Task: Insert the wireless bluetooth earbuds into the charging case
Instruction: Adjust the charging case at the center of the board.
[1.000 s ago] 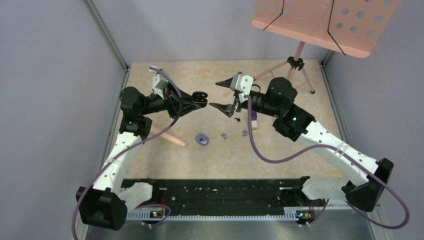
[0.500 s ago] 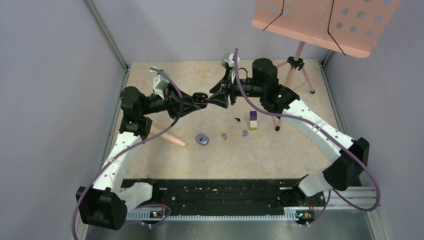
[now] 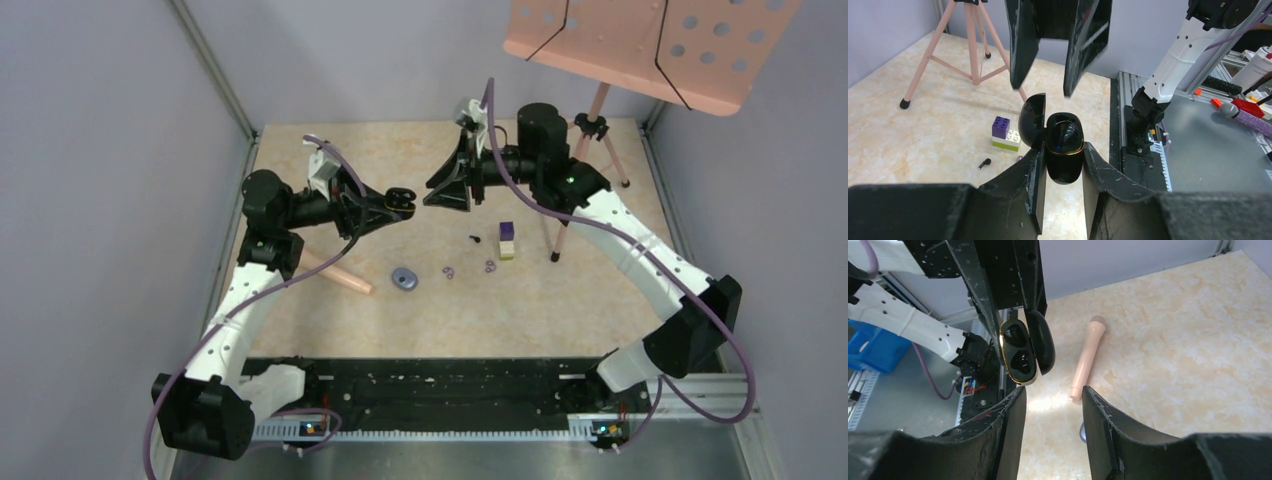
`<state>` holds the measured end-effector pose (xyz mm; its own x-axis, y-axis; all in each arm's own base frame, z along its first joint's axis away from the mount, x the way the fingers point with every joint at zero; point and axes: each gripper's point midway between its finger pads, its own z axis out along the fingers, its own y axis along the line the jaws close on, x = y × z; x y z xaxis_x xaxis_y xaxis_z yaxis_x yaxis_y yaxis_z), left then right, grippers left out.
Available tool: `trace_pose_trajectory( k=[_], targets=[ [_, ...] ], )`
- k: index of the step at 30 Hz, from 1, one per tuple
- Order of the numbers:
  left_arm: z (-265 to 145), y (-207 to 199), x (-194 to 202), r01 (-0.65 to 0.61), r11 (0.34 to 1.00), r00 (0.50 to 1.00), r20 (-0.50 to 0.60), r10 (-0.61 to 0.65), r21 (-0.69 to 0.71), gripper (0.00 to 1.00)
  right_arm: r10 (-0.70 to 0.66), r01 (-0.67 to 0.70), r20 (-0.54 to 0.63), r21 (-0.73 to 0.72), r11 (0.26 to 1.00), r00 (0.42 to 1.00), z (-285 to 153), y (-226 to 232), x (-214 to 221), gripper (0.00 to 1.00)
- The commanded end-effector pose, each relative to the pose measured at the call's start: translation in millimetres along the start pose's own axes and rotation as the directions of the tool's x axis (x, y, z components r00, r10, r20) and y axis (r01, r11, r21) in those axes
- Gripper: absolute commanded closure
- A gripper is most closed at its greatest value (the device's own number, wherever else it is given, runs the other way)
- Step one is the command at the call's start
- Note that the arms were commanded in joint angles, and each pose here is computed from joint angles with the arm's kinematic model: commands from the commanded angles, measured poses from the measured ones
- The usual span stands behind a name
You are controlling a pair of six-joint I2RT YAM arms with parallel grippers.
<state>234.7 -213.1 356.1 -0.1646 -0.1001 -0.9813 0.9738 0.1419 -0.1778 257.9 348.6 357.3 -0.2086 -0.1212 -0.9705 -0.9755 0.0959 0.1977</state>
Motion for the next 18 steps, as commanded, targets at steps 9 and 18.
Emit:
trace_pose_trajectory(
  k=[9, 18],
  targets=[
    [0.8, -1.0, -8.7, -0.063, 0.998, 0.998, -0.013, 0.063, 0.014, 1.0, 0.053, -0.048, 0.038, -0.104, 0.993, 0.998, -1.2, 3.7, -30.1, 0.52],
    [1.3, 0.5, -10.1, -0.065, 0.998, 0.998, -0.012, 0.065, 0.011, 1.0, 0.063, -0.059, 0.031, -0.122, 0.991, 0.998, 9.7, 2.8, -25.6, 0.52]
  ],
)
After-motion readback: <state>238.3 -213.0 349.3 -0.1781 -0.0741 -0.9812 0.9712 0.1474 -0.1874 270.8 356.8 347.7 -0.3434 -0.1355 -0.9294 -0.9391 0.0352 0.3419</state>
